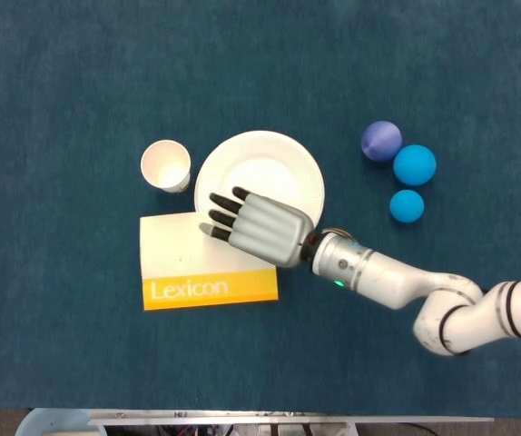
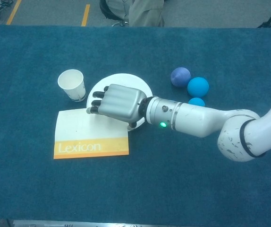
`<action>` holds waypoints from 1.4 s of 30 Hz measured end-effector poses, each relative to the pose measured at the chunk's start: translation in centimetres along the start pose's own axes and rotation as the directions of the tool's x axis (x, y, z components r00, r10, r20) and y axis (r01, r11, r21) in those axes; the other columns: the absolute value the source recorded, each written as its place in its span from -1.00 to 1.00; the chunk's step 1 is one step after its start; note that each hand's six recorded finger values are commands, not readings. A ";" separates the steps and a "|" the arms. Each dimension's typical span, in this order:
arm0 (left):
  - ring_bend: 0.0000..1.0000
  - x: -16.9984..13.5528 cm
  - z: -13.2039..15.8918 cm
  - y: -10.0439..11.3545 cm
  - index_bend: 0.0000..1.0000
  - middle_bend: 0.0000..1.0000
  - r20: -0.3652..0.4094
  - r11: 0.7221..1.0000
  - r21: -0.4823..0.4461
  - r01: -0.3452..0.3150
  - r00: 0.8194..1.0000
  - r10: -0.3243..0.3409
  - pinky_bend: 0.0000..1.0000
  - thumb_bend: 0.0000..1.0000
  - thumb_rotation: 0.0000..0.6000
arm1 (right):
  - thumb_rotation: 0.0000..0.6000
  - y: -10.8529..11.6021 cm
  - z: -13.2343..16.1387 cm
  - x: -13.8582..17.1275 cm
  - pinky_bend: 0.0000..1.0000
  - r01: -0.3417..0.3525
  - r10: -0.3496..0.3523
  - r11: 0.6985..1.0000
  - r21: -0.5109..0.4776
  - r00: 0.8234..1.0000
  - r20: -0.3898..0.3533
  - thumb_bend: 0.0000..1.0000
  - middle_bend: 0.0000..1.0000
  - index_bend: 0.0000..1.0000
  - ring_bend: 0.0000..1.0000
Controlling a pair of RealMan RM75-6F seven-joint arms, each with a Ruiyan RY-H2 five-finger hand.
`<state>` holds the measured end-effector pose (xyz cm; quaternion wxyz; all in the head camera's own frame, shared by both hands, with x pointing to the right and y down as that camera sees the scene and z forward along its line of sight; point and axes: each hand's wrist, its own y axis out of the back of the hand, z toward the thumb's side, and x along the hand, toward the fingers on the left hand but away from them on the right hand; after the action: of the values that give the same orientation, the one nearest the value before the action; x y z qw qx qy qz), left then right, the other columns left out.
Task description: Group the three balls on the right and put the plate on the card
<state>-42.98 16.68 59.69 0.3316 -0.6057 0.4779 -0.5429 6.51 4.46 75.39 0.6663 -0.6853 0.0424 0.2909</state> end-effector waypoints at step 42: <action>-0.46 1.1 1.1 -0.3 -0.29 -0.38 0.061 0.999 0.019 0.034 0.998 -0.035 -0.61 -0.13 1.00 | 1.00 -0.4 -8.6 8.5 -0.47 -0.012 0.014 1.000 -0.017 0.987 0.162 -1.00 -0.56 -0.70 -0.80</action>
<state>-41.90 15.61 60.14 0.3421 -0.6271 0.4522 -0.5341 16.64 -0.80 71.40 0.6602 -0.6644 -0.0096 0.3502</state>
